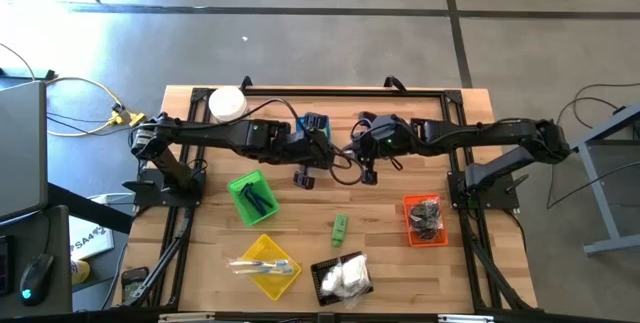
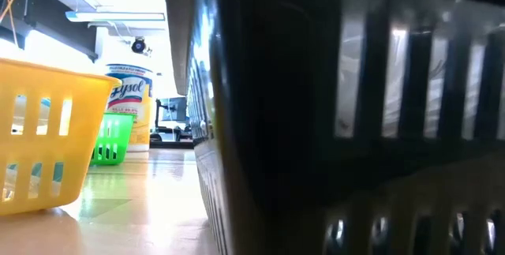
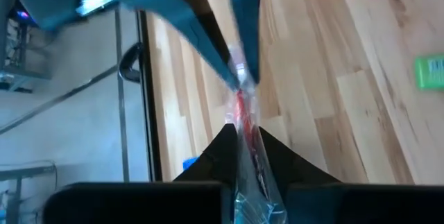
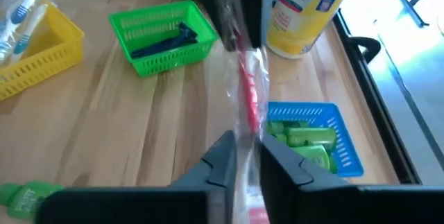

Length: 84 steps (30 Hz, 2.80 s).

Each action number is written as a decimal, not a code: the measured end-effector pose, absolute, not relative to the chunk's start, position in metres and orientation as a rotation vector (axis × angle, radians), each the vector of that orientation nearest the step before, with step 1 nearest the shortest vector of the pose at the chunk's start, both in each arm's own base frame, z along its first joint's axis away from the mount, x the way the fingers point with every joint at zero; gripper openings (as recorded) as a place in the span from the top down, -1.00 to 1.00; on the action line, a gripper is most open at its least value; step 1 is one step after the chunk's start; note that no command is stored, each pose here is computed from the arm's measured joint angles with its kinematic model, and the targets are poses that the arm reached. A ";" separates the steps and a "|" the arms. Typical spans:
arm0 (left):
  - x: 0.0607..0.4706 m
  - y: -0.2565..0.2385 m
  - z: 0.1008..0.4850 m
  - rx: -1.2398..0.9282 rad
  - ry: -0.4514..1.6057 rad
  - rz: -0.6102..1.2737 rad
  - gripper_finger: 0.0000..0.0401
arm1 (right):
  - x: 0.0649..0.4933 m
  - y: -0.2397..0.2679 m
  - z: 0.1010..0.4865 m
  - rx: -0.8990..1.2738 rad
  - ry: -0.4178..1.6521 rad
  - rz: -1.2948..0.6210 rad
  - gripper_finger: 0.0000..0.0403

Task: Pick & Place Travel size toiletries
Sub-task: Put the red toothbrush into the yellow bin

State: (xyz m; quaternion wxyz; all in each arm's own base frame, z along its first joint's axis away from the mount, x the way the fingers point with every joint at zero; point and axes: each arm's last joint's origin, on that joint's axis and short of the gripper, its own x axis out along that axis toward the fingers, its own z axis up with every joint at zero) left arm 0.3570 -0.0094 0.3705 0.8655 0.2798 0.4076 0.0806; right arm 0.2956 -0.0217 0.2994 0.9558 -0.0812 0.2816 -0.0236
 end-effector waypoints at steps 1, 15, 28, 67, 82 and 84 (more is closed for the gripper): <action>0.355 -0.009 0.371 0.586 0.865 0.169 0.90 | 0.296 -0.021 0.300 -0.166 0.567 -0.043 0.73; 0.287 -0.019 0.411 0.418 0.864 0.106 0.90 | 0.260 -0.014 0.337 -0.179 0.309 0.065 0.06; 0.160 -0.071 0.403 0.053 0.654 -0.036 0.90 | 0.202 -0.008 0.306 -0.192 0.145 0.131 0.47; 0.122 -0.176 0.205 -0.118 0.514 -0.293 0.90 | 0.098 -0.010 0.279 -0.132 -0.040 0.126 0.98; 0.130 -0.189 0.177 -0.028 0.571 -0.246 0.91 | 0.098 -0.011 0.279 -0.132 -0.038 0.114 0.98; 0.130 -0.189 0.177 -0.027 0.572 -0.246 0.91 | 0.098 -0.011 0.279 -0.132 -0.038 0.114 0.98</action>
